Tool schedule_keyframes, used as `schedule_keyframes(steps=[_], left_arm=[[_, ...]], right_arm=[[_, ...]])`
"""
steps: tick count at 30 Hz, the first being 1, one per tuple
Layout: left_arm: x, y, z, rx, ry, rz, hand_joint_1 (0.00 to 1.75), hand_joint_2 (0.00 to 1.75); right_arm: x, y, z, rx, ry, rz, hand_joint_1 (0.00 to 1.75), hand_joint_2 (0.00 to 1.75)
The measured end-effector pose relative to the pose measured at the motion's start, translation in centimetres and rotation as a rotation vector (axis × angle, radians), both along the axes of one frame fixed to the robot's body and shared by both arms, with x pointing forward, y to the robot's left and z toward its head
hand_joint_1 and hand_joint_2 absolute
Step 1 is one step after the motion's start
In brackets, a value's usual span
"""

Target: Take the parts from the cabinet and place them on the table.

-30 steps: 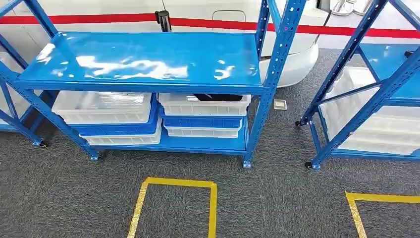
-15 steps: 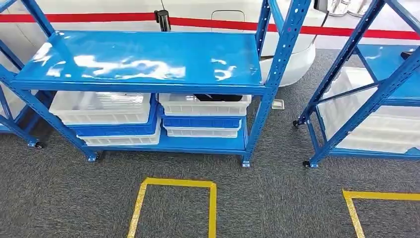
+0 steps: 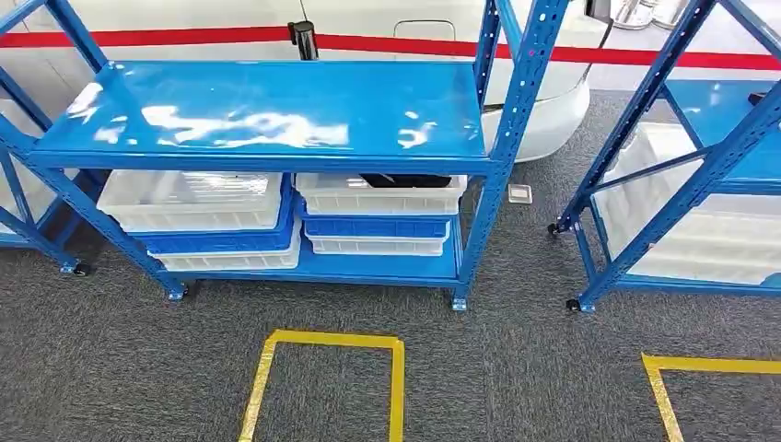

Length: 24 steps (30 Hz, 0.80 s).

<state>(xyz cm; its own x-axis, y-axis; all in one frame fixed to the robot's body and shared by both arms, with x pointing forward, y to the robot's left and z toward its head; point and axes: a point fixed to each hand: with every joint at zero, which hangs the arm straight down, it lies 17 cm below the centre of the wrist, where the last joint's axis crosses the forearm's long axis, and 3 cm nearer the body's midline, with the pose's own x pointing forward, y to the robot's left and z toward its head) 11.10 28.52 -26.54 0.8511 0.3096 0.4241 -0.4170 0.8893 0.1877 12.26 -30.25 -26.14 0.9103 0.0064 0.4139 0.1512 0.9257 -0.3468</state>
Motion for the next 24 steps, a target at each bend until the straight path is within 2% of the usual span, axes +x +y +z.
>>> schedule_keyframes(steps=[5,6,10,11,19,24], left_arm=[[0.0,0.1,0.0,0.004,0.001,0.001,0.0,1.75],[-0.1,0.2,0.0,0.007,0.003,0.002,0.0,1.75],[-0.2,0.3,0.0,0.017,0.011,-0.005,0.0,1.75],[-0.2,0.6,0.0,0.022,0.013,-0.004,0.0,1.75],[0.0,0.9,0.0,0.019,0.013,-0.023,0.0,1.75],[1.2,2.2,0.2,0.025,-0.006,-0.038,0.0,1.75]], right_arm=[[0.0,0.3,0.0,0.004,-0.003,0.003,0.0,1.75],[0.0,0.3,0.0,0.003,-0.004,0.006,0.0,0.0],[0.3,0.5,0.1,0.002,-0.014,0.019,0.0,0.0],[0.3,0.9,0.1,0.007,-0.016,0.021,0.0,1.75],[-0.2,0.8,-0.1,0.025,-0.009,0.033,0.0,1.75],[-4.1,0.8,-1.0,0.063,0.064,0.029,0.0,1.75]])
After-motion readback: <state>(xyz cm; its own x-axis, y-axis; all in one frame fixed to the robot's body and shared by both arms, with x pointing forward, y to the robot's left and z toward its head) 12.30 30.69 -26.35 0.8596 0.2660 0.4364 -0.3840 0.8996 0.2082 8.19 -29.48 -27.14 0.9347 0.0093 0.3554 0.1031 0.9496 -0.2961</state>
